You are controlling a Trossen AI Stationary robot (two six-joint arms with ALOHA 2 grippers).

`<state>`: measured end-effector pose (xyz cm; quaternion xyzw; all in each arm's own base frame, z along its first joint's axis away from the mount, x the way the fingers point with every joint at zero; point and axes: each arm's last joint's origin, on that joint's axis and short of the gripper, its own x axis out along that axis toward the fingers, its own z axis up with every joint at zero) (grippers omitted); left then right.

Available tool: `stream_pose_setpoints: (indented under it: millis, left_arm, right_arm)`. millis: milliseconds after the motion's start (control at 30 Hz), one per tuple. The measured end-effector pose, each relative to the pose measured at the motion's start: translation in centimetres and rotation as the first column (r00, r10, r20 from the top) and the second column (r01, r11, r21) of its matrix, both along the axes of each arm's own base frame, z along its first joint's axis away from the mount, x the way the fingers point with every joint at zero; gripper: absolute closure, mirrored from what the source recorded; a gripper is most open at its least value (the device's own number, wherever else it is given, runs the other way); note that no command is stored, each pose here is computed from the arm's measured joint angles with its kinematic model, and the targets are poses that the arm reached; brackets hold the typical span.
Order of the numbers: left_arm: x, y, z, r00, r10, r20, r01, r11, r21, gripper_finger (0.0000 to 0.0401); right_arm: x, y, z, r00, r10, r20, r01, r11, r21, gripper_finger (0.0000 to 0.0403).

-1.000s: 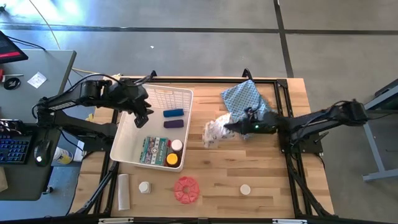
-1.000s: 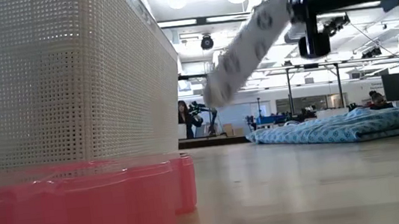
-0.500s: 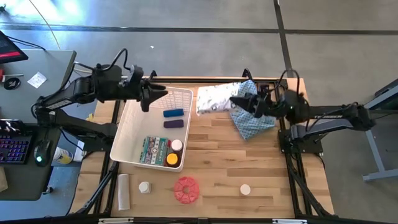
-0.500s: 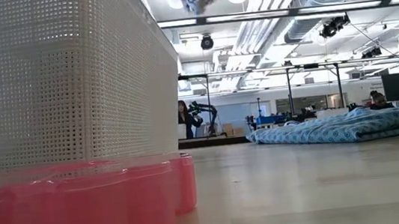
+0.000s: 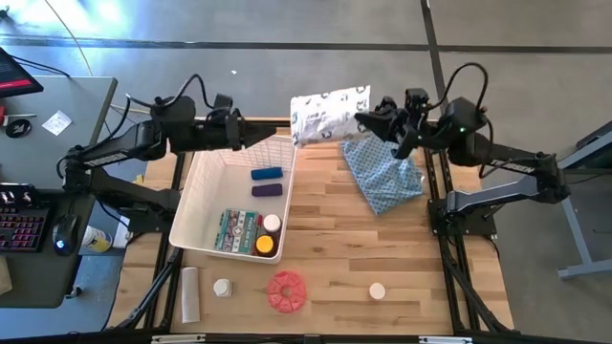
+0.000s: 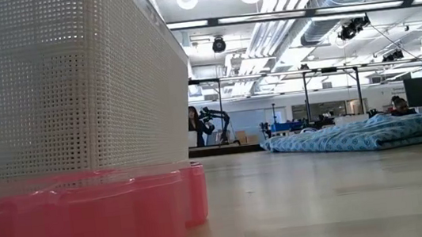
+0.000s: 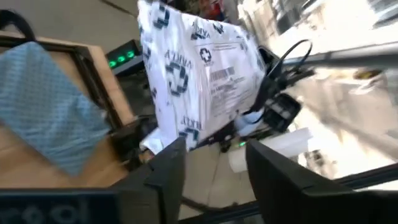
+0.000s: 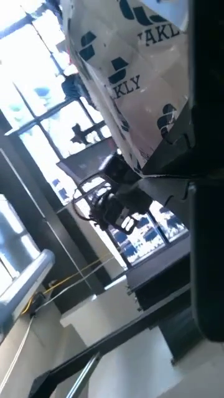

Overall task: Pick & place medical supplies in basket/bin
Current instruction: Put the white mailer bag into the white bin

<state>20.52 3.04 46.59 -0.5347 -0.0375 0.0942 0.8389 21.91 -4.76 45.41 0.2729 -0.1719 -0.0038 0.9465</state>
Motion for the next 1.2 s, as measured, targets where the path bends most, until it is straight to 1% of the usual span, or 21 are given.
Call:
stream_pose_setpoints:
  millis: [67,167,233,300,367,433,567,633,733,833,900,1067,1200]
  left_arm:
    - [0.0,0.0,0.1,1.000,0.001,0.016,-0.001,1.000,-0.021,0.0178]
    - [0.1,0.0,-0.1,1.000,-0.002,0.005,0.002,0.999,-0.052,0.0131]
    - [0.0,0.0,-0.4,1.000,0.000,-0.016,-0.001,0.997,-0.078,0.0096]
    - [0.5,0.0,-0.7,0.999,0.000,-0.042,-0.004,0.997,-0.083,0.0060]
    - [0.9,0.1,-1.1,0.998,0.004,-0.068,-0.010,0.996,-0.093,0.0027]
    - [1.6,0.5,-1.5,0.997,0.018,-0.076,-0.027,0.993,-0.115,0.0008]
    - [2.5,1.9,-1.1,1.000,0.018,0.008,-0.016,0.987,-0.161,0.0017]
    - [3.0,2.6,-0.8,0.999,0.002,0.055,0.007,0.988,-0.157,0.0018]
    - [3.8,3.6,-1.0,0.996,-0.033,0.083,0.045,0.986,-0.159,0.0010]
    - [4.2,4.3,-1.1,0.993,-0.068,0.099,0.083,0.984,-0.161,0.0003]
    - [4.5,4.7,-1.3,0.992,-0.085,0.094,0.100,0.982,-0.163,0.0005]
    - [5.9,5.3,-1.5,0.983,-0.119,0.137,0.139,0.980,-0.146,0.0008]
    - [6.8,5.6,-2.1,0.982,-0.135,0.131,0.154,0.976,-0.152,0.0008]
  right_arm:
    - [-0.2,-0.3,0.4,1.000,-0.020,0.011,0.020,1.000,-0.024,0.0403]
    - [-0.6,-0.8,0.9,0.999,-0.036,0.033,0.037,0.999,-0.037,0.0403]
    - [-0.8,-0.8,1.3,0.998,-0.013,0.065,0.016,0.999,-0.049,0.0403]
    - [-0.9,-0.8,1.6,0.995,0.021,0.094,-0.016,0.998,-0.054,0.0403]
    - [-0.9,-0.7,1.5,0.994,0.055,0.095,-0.050,0.997,-0.056,0.0403]
    - [-0.7,-0.7,1.4,0.993,0.079,0.083,-0.076,0.996,-0.039,0.0403]
    - [-0.2,-0.7,1.1,0.992,0.105,0.073,-0.103,0.994,-0.026,0.0403]
    - [0.0,-0.8,1.0,0.992,0.111,0.067,-0.110,0.994,-0.025,0.0403]
    - [0.4,-0.9,0.7,0.992,0.118,0.055,-0.117,0.993,-0.020,0.0403]
    - [0.7,-1.0,0.6,0.991,0.121,0.052,-0.120,0.993,-0.019,0.0403]
    - [0.9,-1.0,0.6,0.990,0.129,0.054,-0.128,0.992,-0.023,0.0403]
    - [1.0,-1.0,0.5,0.990,0.133,0.054,-0.131,0.991,-0.029,0.0403]
    - [1.0,-1.1,0.5,0.990,0.130,0.054,-0.128,0.991,-0.032,0.0403]
